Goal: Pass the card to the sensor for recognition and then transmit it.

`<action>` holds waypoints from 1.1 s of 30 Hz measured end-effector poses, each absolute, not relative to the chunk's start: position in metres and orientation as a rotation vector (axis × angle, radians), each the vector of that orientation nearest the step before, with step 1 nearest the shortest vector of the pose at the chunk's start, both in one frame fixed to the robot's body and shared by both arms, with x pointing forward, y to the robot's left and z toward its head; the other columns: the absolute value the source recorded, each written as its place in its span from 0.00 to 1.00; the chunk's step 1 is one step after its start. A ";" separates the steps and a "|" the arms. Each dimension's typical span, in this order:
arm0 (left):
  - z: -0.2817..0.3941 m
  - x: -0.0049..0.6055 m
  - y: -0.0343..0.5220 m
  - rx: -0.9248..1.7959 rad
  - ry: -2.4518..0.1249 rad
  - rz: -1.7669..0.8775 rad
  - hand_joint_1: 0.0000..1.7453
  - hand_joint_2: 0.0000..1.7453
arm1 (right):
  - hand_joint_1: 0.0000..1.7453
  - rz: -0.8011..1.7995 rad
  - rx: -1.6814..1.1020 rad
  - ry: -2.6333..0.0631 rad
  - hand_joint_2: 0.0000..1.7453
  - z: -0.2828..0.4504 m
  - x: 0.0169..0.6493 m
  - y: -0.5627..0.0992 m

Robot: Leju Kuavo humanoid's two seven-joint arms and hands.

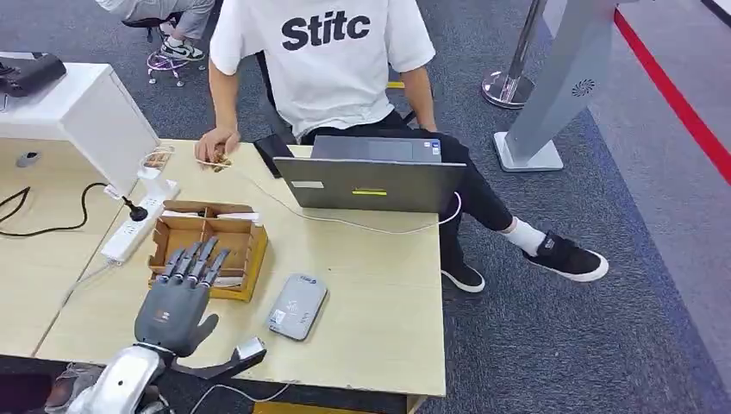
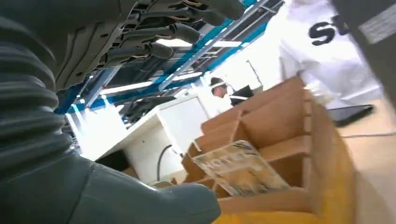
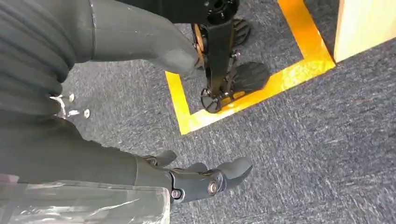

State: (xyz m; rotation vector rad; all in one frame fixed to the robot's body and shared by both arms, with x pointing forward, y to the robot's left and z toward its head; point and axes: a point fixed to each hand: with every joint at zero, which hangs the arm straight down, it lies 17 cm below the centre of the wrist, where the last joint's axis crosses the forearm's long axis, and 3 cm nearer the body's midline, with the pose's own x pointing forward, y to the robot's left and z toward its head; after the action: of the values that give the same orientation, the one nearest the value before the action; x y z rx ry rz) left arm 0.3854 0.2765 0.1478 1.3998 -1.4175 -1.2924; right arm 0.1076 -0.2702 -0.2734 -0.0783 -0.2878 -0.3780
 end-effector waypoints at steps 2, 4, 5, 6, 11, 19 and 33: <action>0.149 0.389 0.295 1.428 -1.387 -1.263 0.00 1.00 | 0.00 -0.369 -0.076 -0.294 1.00 -0.273 0.109 -0.270; 0.148 0.393 0.315 1.452 -1.352 -1.235 0.00 1.00 | 0.00 -0.363 -0.075 -0.300 1.00 -0.273 0.109 -0.270; 0.147 0.395 0.324 1.461 -1.332 -1.221 0.00 1.00 | 0.00 -0.358 -0.075 -0.303 1.00 -0.273 0.110 -0.269; 0.145 0.396 0.331 1.465 -1.320 -1.212 0.00 1.00 | 0.00 -0.355 -0.074 -0.305 1.00 -0.272 0.110 -0.269; 0.134 0.402 0.352 1.468 -1.296 -1.202 0.00 1.00 | 0.00 -0.335 -0.071 -0.312 1.00 -0.272 0.112 -0.268; 0.115 0.407 0.359 1.435 -1.280 -1.214 0.00 1.00 | 0.00 -0.310 -0.078 -0.323 1.00 -0.271 0.114 -0.269; 0.112 0.420 0.338 1.404 -1.375 -1.256 0.00 1.00 | 0.00 -0.283 -0.099 -0.352 1.00 -0.270 0.119 -0.273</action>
State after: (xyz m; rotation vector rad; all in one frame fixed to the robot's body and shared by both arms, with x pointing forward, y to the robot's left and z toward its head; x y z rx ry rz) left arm 0.4205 0.3382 0.1119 1.4044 -1.3752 -1.2558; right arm 0.1189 -0.2732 -0.2699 -0.0995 -0.3525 -0.2828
